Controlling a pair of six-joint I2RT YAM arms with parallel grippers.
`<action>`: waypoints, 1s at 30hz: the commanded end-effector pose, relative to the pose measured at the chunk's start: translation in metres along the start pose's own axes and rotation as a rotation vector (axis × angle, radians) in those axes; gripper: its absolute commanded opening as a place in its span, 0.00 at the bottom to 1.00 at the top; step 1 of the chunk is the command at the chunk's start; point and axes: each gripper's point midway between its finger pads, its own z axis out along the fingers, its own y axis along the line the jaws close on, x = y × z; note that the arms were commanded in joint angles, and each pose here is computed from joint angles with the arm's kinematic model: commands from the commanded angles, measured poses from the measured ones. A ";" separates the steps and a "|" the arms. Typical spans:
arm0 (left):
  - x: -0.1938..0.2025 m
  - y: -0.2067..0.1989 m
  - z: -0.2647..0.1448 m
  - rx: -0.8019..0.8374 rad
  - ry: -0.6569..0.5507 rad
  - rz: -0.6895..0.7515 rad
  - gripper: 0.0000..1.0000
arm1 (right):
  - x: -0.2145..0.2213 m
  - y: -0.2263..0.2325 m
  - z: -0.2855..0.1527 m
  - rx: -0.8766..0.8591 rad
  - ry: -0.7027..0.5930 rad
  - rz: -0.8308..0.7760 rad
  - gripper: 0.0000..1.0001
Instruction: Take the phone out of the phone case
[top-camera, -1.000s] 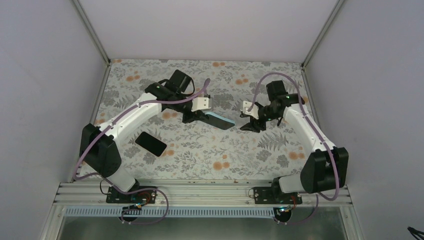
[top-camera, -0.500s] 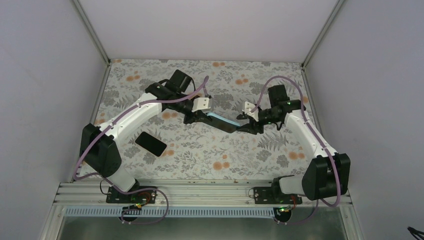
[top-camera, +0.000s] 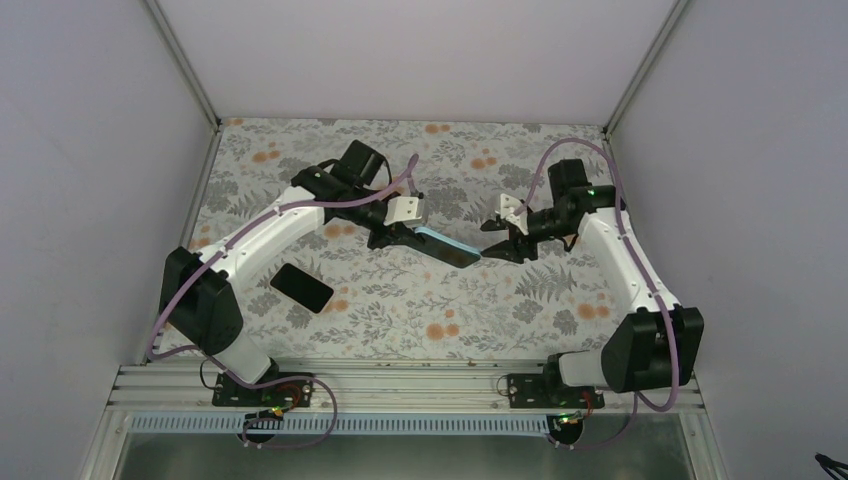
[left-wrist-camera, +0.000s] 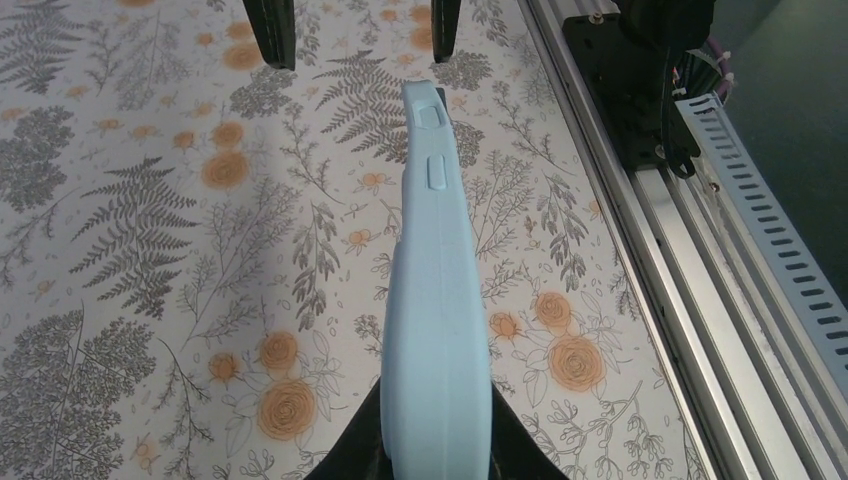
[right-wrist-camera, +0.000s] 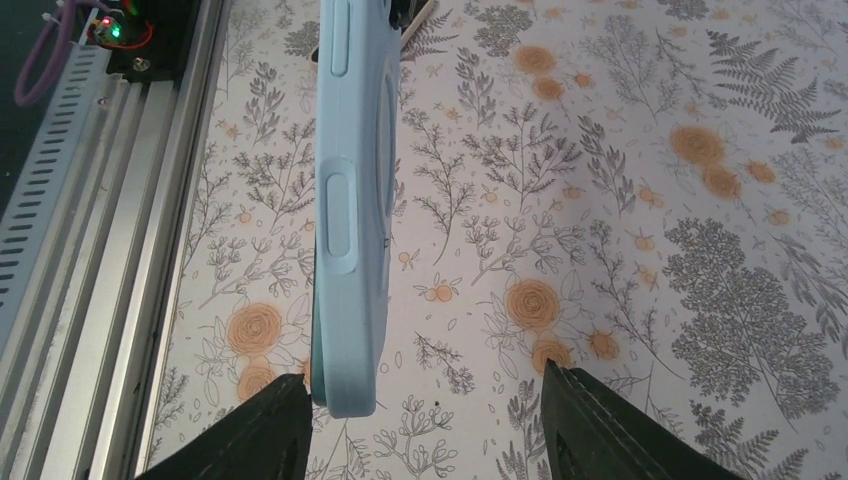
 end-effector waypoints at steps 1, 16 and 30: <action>-0.021 -0.006 -0.009 0.002 -0.067 0.066 0.02 | -0.005 0.004 -0.002 -0.034 -0.037 0.001 0.59; -0.027 -0.006 -0.011 0.014 -0.079 0.054 0.02 | 0.008 0.004 0.005 -0.010 -0.015 0.015 0.57; -0.021 -0.005 -0.009 0.012 -0.056 0.047 0.02 | 0.010 0.007 0.007 -0.033 -0.021 0.025 0.54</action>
